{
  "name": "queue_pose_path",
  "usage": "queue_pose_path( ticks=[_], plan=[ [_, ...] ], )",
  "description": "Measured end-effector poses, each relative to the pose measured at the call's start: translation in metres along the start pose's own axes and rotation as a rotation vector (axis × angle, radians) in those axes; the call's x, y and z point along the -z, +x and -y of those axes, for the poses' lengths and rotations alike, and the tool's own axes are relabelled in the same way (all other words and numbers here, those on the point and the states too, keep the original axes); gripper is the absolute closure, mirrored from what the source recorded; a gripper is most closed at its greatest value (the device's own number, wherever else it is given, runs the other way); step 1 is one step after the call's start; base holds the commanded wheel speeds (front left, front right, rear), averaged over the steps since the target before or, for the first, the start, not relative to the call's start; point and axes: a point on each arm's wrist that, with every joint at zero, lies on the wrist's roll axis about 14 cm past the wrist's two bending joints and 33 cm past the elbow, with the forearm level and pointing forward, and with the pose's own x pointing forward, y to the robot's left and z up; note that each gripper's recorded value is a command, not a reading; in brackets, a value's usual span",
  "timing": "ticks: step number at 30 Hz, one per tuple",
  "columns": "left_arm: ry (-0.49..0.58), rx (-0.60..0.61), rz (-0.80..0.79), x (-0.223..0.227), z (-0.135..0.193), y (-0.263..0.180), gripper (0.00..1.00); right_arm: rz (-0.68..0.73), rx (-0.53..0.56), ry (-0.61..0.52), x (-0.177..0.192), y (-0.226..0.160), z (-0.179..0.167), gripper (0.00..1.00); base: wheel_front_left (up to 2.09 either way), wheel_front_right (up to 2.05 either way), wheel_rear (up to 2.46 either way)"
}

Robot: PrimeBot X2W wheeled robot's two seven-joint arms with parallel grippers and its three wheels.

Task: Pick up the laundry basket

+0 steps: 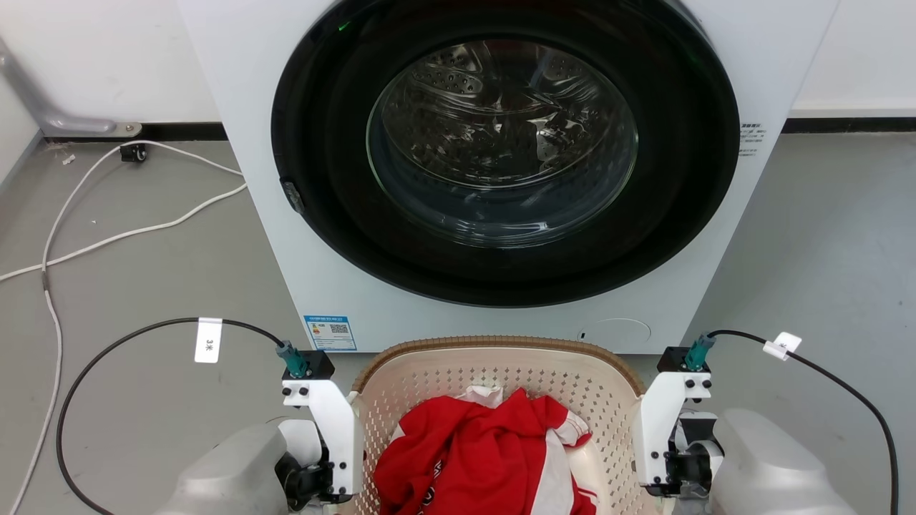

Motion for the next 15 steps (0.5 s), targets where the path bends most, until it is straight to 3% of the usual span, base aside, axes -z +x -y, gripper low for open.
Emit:
queue_pose_path(
  ticks=[15],
  plan=[
    [0.001,0.003,0.004,-0.0001,0.001,0.0005,1.0,-0.004,0.001,0.008,0.0015,0.0004,0.0011,1.0,0.0,0.0,0.0]
  ],
)
